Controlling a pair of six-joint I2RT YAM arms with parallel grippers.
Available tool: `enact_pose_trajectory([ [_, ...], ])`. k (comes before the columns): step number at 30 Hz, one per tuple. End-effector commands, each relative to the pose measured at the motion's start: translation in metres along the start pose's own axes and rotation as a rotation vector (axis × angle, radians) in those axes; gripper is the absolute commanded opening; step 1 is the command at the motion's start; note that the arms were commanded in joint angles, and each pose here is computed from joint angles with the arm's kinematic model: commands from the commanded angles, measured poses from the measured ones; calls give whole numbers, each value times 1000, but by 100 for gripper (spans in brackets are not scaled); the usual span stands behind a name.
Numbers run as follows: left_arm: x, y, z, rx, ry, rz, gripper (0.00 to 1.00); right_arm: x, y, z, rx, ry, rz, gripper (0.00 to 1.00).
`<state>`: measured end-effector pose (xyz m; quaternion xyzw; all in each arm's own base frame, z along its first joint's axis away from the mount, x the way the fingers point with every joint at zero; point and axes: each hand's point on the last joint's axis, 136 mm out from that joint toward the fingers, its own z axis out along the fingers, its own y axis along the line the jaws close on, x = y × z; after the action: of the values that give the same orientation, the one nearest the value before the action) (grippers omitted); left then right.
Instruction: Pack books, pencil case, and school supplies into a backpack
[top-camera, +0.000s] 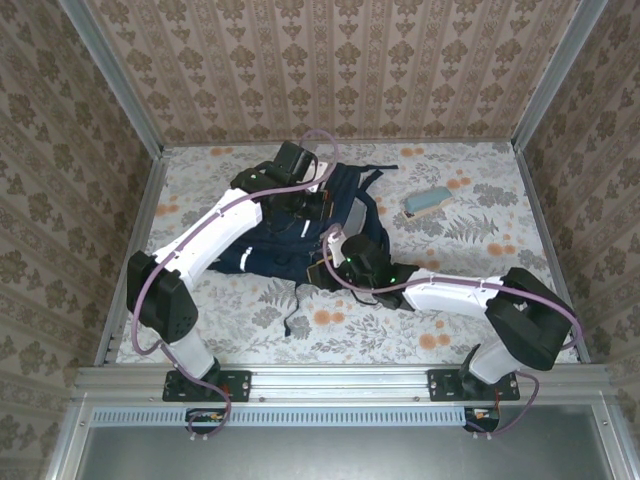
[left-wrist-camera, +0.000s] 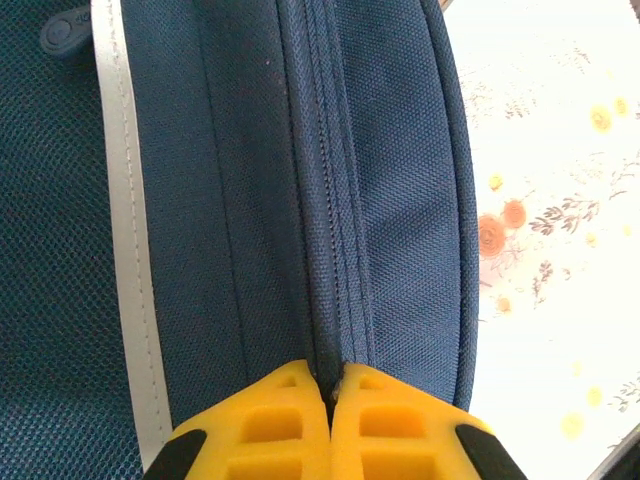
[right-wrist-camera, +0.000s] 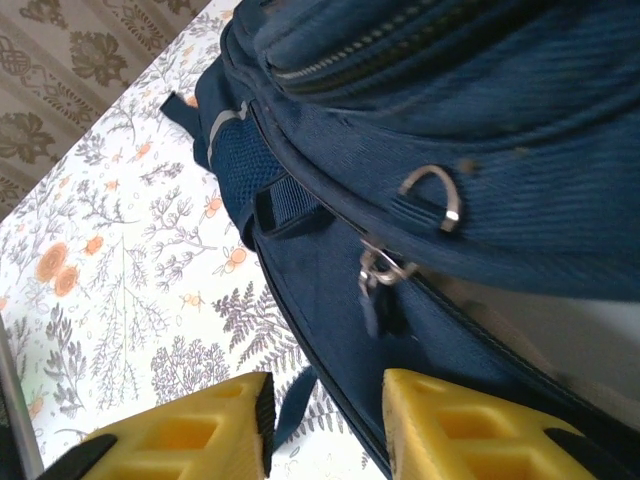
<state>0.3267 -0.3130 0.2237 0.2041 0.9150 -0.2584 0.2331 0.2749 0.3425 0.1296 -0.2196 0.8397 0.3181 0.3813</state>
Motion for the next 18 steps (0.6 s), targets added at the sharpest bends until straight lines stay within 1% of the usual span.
enact_pose_trajectory([
  [1, -36, -31, -19, 129, -131, 19, 0, -17, -1, 7, 59, -71, -4, 33],
  [6, -36, -30, -16, 132, -129, 10, 0, -18, -22, 12, 192, -99, 35, 32],
  [10, -35, -30, -15, 133, -126, 10, 0, -24, -37, 10, 288, -138, 53, 36],
  [14, -34, -29, -14, 133, -122, 9, 0, -30, -39, 11, 309, -149, 39, 37],
  [16, -34, -29, -14, 134, -121, 9, 0, -32, -37, 14, 309, -151, 24, 34],
  [18, -34, -29, -13, 136, -121, 8, 0, -35, -39, 13, 326, -163, 17, 28],
])
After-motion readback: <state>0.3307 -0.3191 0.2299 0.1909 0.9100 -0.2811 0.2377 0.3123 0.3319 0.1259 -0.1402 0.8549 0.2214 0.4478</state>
